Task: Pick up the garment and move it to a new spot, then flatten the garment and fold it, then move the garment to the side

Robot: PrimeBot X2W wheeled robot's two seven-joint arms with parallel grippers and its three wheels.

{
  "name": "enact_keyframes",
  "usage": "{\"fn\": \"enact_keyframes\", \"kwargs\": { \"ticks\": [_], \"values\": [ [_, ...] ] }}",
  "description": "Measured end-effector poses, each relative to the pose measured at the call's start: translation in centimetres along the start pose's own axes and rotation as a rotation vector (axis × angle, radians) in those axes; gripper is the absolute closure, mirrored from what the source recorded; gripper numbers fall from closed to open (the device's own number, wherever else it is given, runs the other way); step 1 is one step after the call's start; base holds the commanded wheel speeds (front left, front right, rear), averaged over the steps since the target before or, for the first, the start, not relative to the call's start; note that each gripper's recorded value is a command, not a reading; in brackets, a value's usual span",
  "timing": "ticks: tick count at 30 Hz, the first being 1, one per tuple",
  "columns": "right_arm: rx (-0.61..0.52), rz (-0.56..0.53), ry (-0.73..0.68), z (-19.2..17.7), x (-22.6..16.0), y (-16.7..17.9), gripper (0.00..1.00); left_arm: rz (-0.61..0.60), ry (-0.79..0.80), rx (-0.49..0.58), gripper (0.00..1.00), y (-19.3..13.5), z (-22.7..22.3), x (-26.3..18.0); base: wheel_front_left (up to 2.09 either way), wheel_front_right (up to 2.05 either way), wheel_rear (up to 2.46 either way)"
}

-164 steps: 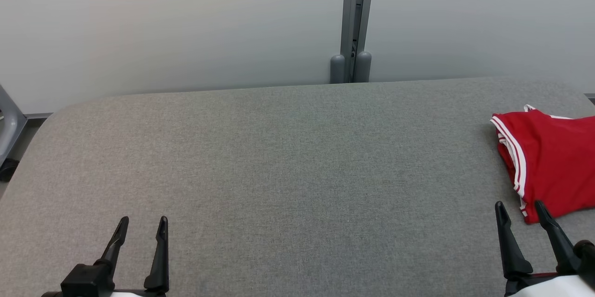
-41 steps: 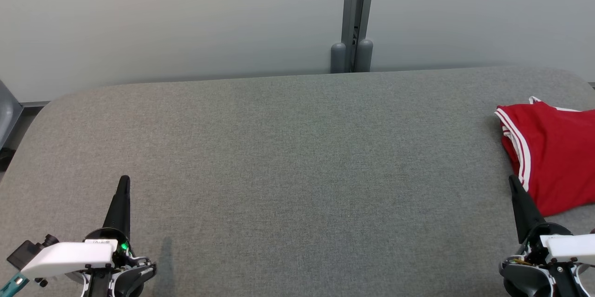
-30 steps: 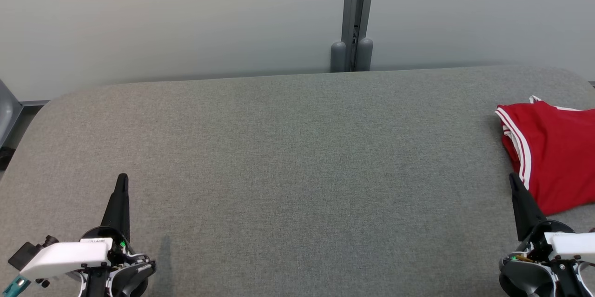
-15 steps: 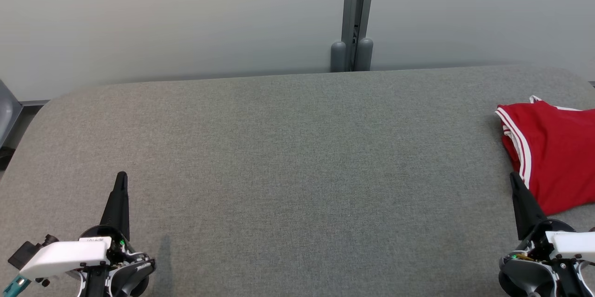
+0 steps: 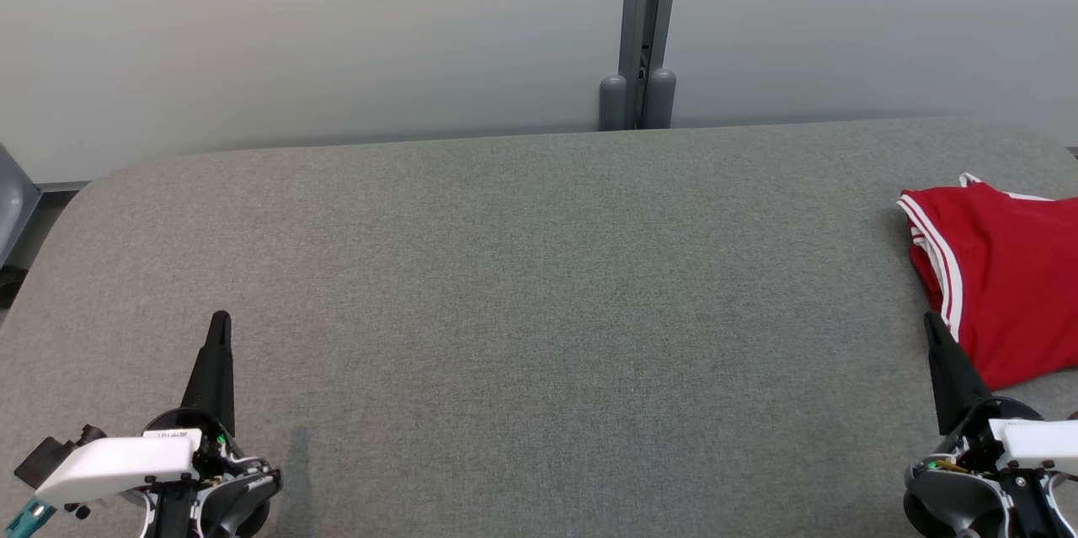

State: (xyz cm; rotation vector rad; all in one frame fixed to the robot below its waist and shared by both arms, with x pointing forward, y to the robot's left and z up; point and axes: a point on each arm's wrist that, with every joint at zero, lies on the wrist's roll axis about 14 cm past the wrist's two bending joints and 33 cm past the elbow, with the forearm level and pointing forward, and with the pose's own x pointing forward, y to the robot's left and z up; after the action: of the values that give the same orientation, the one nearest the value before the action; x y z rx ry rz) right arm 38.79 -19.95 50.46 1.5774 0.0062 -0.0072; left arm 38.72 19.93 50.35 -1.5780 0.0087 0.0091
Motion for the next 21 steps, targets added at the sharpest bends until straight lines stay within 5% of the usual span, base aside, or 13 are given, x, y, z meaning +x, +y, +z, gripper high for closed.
{"fn": "enact_keyframes", "kwargs": {
  "ticks": [21],
  "values": [
    [-0.002, 0.0, -0.001, 0.03, -0.01, 0.0, 1.0, 0.0, -0.001, 0.0, 1.0, 0.0, 0.04, -0.01, 0.0, 0.0, 0.0]
  ]
}}
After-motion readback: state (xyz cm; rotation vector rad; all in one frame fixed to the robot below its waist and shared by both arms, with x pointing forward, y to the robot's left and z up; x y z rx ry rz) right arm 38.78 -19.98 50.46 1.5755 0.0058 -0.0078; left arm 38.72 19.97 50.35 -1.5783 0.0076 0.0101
